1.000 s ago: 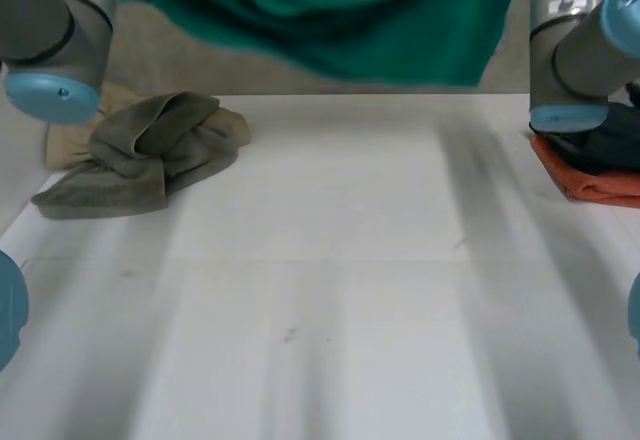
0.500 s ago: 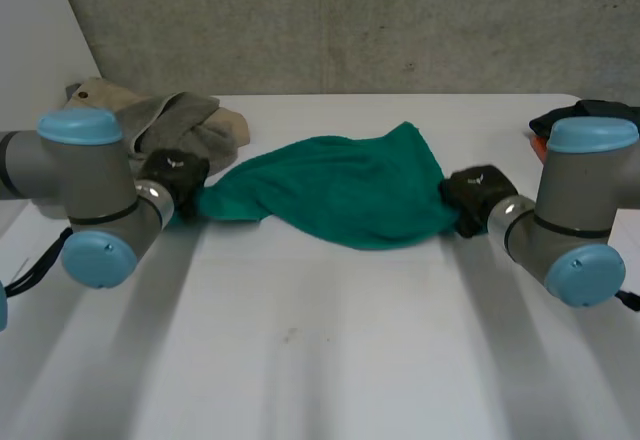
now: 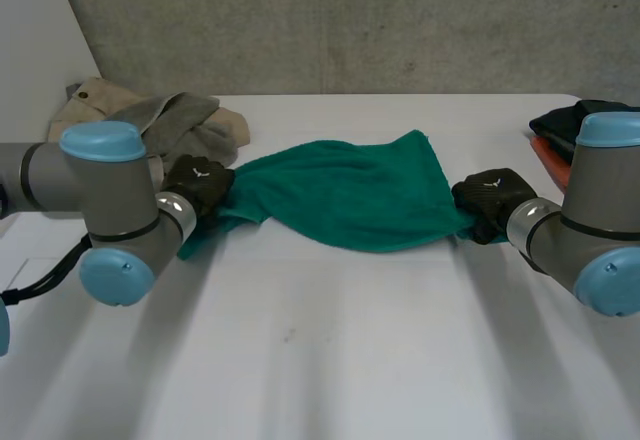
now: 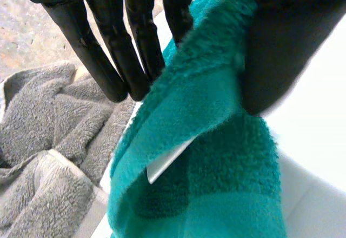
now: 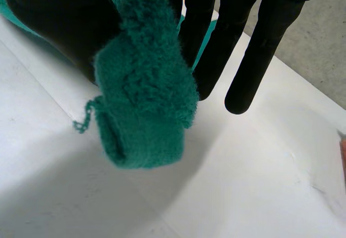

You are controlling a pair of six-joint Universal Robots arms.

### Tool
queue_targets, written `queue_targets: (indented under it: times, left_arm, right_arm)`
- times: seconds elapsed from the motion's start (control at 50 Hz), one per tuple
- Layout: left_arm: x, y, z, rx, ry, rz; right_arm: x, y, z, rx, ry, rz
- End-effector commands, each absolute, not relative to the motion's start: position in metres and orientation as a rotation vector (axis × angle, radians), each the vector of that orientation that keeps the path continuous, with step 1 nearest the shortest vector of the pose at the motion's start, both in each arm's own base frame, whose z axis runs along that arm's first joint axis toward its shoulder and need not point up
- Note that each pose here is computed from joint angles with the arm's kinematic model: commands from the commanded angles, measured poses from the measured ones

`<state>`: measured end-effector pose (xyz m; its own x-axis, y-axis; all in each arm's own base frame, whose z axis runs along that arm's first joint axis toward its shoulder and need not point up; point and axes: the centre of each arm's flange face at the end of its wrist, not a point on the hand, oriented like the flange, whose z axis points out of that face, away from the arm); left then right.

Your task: Fold the laundry.

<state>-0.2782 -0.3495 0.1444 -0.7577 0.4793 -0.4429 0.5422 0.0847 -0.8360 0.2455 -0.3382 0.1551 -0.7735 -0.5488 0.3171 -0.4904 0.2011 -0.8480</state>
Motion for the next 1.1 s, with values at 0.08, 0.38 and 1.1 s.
queue_targets:
  times: [0.08,0.38,1.1]
  left_arm:
    - [-0.266,-0.338,0.237,0.926,2.176,-1.985]
    - [-0.202,-0.279,0.401,0.674,1.991,-2.257]
    - [-0.246,-0.414,0.444,0.22,1.276,-3.007]
  right_arm:
    - [0.223,-0.35,0.209,-1.037,2.377,-1.867]
    - [0.167,-0.327,0.384,-0.974,2.223,-2.229]
    - [0.226,-0.429,0.406,-0.54,1.446,-2.886]
